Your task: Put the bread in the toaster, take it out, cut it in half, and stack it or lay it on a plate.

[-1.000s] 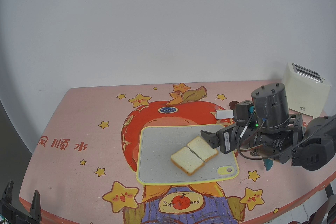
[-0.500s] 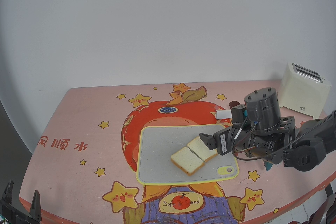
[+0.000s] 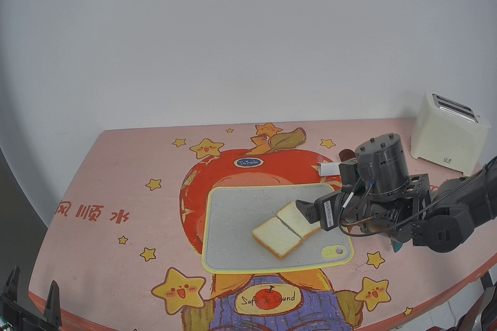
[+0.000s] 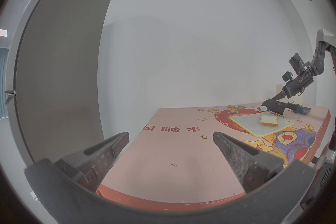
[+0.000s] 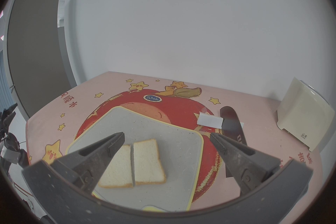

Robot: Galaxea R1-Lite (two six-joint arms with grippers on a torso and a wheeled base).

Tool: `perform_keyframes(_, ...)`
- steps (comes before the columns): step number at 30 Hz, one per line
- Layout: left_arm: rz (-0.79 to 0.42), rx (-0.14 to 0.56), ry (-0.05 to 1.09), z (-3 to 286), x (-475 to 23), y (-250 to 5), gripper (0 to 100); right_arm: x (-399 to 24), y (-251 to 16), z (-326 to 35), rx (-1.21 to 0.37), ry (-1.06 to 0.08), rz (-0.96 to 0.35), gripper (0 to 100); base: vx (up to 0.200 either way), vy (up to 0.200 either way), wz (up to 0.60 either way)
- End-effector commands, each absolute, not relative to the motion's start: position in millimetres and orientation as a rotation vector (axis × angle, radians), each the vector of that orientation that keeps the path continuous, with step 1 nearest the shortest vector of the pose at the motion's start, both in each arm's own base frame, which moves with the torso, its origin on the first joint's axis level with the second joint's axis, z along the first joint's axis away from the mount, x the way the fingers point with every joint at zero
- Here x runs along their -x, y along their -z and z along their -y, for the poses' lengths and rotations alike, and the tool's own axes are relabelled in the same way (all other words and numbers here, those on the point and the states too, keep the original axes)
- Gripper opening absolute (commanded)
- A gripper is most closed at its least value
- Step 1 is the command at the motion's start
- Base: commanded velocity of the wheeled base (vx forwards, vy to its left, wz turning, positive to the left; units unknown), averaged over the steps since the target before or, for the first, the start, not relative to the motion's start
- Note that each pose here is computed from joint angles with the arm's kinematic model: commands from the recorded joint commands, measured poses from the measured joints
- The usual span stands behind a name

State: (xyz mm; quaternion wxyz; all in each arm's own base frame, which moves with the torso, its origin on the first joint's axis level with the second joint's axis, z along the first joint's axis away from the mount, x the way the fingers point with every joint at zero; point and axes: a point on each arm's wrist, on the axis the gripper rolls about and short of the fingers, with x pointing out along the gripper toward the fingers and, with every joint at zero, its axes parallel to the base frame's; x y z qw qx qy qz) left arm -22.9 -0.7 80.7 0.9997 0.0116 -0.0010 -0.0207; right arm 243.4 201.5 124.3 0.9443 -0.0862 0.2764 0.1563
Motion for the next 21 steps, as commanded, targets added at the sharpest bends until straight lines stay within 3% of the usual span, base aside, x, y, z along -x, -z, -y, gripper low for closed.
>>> perform_keyframes(1,-0.015,-0.023,0.042,0.7,21.7,-76.3,100,-245.8,-117.6,-203.3,0.186,-0.316,-0.581,100,0.0,0.0,0.0)
perform_keyframes(21,-0.015,-0.023,0.042,0.7,21.7,-76.3,100,-253.3,-103.4,-204.5,0.205,-0.3,-0.617,100,0.0,0.0,0.0)
